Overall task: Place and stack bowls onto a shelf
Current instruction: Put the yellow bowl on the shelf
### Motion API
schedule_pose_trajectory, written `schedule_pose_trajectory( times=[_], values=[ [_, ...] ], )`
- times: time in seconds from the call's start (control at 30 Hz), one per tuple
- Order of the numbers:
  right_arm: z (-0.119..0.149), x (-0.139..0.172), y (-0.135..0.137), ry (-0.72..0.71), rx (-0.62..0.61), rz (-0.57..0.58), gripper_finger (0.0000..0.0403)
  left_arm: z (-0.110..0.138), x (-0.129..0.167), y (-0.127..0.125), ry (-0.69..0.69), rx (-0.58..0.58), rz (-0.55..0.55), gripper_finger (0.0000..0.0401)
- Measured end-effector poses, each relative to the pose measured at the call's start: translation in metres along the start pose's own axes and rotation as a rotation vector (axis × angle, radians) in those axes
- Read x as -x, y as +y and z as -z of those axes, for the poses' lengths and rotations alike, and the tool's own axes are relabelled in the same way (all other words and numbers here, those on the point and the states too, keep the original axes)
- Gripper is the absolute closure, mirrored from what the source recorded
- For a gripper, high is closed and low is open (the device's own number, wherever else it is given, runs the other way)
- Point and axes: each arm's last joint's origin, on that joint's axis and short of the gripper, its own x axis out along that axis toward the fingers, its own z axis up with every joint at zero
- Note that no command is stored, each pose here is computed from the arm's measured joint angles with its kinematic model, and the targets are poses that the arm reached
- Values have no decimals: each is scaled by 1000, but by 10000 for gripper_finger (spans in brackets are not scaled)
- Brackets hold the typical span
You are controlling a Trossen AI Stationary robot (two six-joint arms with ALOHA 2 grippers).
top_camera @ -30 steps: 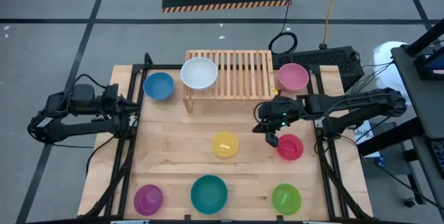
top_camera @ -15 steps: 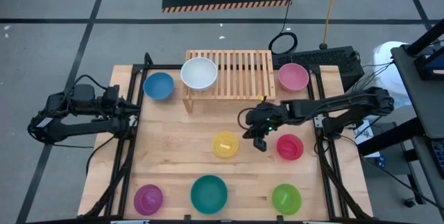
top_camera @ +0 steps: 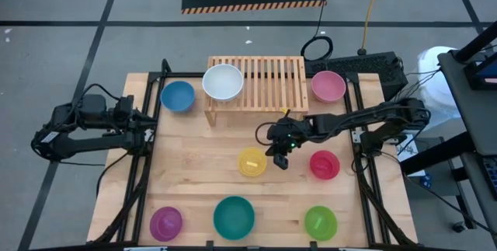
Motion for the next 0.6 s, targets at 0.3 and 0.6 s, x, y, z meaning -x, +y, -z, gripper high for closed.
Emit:
schedule_pose_trajectory(
  times=[0.3,0.6],
  values=[
    [-1,-1,0,-11,-64,-5,332,0,0,0,2,2,15,348],
    [-2,-10,2,-48,-83,28,321,0,0,-1,4,2,24,348]
  ],
)
